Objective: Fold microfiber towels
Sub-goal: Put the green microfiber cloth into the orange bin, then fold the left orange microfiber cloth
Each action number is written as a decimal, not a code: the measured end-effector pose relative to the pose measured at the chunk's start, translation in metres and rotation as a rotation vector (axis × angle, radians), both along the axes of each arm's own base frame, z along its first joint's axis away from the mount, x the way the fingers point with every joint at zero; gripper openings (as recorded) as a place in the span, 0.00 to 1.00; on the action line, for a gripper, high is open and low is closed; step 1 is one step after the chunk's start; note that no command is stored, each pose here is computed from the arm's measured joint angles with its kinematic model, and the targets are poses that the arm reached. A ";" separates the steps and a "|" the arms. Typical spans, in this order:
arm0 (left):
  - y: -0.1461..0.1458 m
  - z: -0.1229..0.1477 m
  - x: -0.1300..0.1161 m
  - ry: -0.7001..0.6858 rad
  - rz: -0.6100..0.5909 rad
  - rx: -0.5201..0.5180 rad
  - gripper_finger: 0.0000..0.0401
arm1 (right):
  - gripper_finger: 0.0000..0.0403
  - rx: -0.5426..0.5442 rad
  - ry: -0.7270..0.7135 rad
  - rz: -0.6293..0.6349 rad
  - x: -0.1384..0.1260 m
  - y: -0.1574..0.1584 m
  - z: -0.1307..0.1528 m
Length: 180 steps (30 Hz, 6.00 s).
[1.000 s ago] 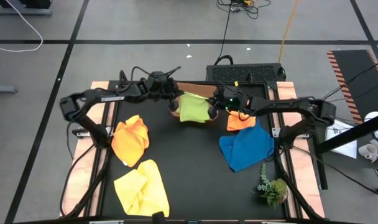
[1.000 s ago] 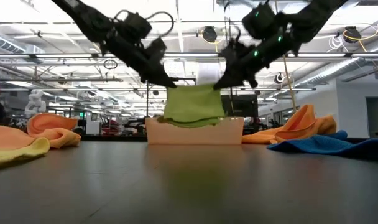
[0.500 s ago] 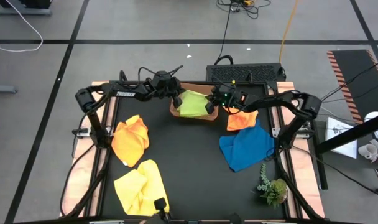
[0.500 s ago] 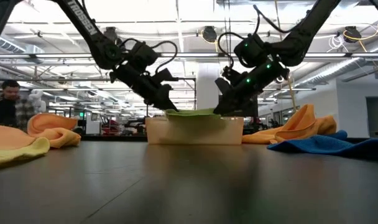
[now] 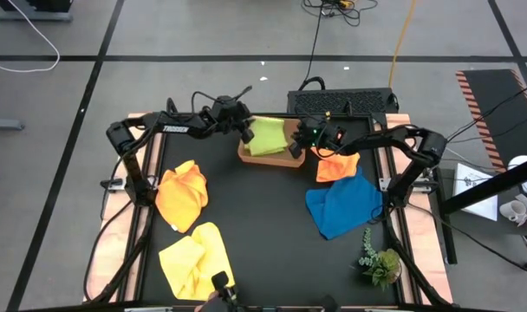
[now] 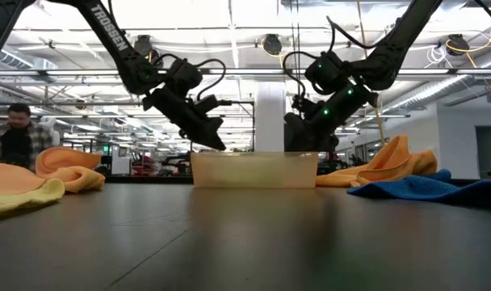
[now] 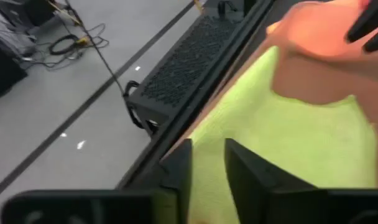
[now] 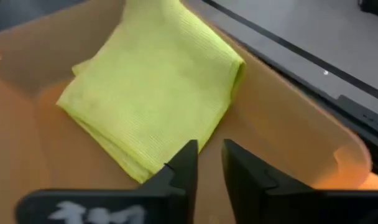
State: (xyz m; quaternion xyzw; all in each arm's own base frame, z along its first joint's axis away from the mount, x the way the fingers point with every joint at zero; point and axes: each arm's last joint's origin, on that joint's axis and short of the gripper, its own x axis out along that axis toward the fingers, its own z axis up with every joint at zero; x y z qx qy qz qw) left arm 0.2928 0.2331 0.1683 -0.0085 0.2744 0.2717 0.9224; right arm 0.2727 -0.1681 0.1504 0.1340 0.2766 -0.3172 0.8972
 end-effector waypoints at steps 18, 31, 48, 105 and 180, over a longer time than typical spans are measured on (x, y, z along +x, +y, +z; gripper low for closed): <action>-0.091 0.139 -0.027 0.055 -0.234 -0.024 0.50 | 0.32 -0.253 -0.193 0.293 -0.009 0.073 0.100; -0.213 0.072 -0.114 0.208 -0.129 -0.331 0.40 | 0.32 -0.287 -0.265 0.572 -0.003 0.148 0.100; -0.189 0.034 -0.125 0.567 0.373 -0.270 0.40 | 0.32 -0.280 -0.239 0.604 0.012 0.153 0.080; -0.327 0.228 -0.080 0.180 -0.675 0.106 0.00 | 0.32 -0.269 -0.360 0.732 0.019 0.180 0.084; -0.351 0.029 -0.086 -0.039 -0.432 0.163 0.00 | 0.07 -0.100 0.115 0.762 -0.046 0.260 -0.016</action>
